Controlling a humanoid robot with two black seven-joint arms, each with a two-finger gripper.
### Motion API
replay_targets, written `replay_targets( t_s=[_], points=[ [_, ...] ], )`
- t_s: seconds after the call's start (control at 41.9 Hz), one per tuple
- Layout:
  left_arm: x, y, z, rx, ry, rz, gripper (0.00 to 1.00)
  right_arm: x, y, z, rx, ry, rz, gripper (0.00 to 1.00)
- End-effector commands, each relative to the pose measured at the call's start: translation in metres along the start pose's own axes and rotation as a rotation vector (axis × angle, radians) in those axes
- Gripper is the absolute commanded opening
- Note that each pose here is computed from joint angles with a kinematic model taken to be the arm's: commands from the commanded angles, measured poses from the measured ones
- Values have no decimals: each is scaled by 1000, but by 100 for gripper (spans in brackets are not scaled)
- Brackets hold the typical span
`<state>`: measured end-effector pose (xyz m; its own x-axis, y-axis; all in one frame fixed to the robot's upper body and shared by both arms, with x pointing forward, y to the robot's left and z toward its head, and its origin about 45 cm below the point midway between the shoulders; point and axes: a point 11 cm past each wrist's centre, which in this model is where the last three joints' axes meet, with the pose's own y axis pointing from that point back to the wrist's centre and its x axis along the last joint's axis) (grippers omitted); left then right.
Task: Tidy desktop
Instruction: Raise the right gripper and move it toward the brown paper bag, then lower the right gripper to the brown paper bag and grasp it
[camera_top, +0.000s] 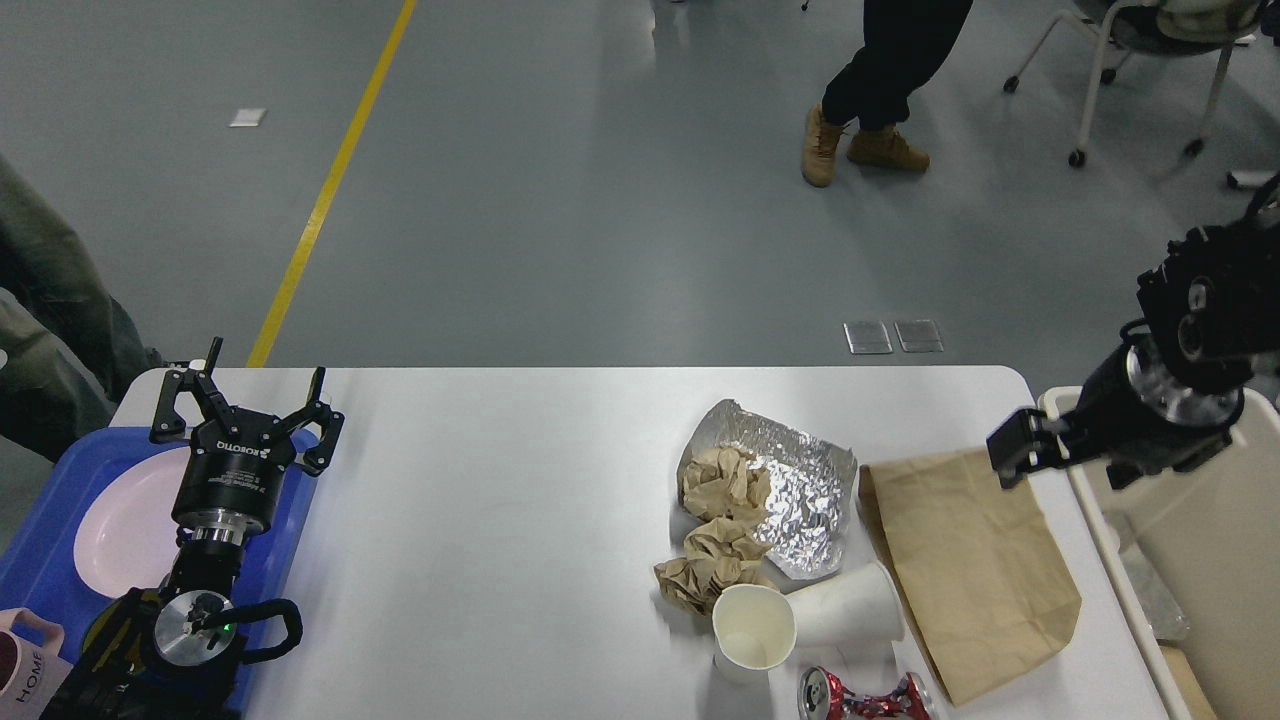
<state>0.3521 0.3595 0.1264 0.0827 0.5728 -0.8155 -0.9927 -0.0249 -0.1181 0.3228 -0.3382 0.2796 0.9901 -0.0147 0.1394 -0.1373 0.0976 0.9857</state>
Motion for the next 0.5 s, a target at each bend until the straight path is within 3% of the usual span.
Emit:
replay_targets(
  t_s=[0.0,0.167,0.31,0.477],
  points=[
    [0,0,0,0,0,0,97,-7,-46,40,-25,17,10,95],
    [0,0,0,0,0,0,97,0,-80,66,43,-30,56,96],
    [0,0,0,1,-1,0,97,-16,-131,67,138,-55,45,96],
    [0,0,0,1,-1,0,97,-26,-151,71,117,-44,65,96]
  ],
)
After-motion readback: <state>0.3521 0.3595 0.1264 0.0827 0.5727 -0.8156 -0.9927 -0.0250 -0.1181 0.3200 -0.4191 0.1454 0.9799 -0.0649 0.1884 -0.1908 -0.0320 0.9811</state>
